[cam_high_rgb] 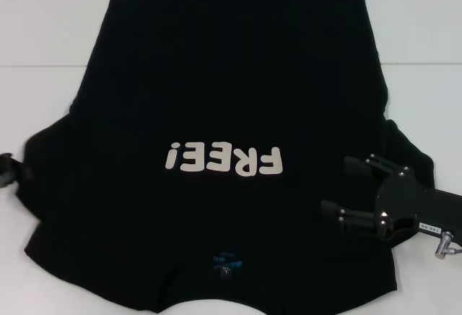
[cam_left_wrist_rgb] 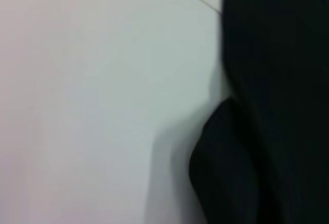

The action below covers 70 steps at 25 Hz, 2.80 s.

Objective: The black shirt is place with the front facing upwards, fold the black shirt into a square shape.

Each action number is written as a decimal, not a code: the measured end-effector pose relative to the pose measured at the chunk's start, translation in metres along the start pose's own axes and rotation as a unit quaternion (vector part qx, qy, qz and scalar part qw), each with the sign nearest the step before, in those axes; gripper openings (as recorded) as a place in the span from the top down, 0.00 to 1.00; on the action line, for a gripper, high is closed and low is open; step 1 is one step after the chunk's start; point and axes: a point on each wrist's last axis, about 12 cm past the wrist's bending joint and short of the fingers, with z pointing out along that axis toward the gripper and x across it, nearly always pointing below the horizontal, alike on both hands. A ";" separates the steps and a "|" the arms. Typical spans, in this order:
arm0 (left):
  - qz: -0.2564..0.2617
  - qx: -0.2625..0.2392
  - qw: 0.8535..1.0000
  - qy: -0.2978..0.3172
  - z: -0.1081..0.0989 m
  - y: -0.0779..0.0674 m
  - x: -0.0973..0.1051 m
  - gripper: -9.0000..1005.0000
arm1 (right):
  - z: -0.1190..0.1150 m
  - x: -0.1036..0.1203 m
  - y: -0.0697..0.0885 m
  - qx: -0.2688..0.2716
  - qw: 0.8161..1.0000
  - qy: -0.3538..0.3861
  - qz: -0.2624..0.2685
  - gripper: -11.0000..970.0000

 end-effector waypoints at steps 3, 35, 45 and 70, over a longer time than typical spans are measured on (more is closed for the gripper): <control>-0.010 -0.007 1.000 -0.020 -0.014 0.010 -0.006 0.99 | 0.000 0.000 0.000 0.000 1.000 0.000 0.000 0.03; 0.183 0.047 0.979 0.073 0.038 -0.115 -0.001 0.96 | 0.002 0.001 0.003 -0.007 1.000 0.002 0.003 0.03; 0.106 0.098 0.987 0.075 0.052 -0.118 0.010 0.91 | 0.002 0.002 0.003 -0.006 1.000 0.002 0.004 0.03; -0.128 0.144 0.981 -0.005 0.006 -0.013 0.031 0.16 | 0.002 0.002 0.002 -0.004 1.000 0.002 0.004 0.03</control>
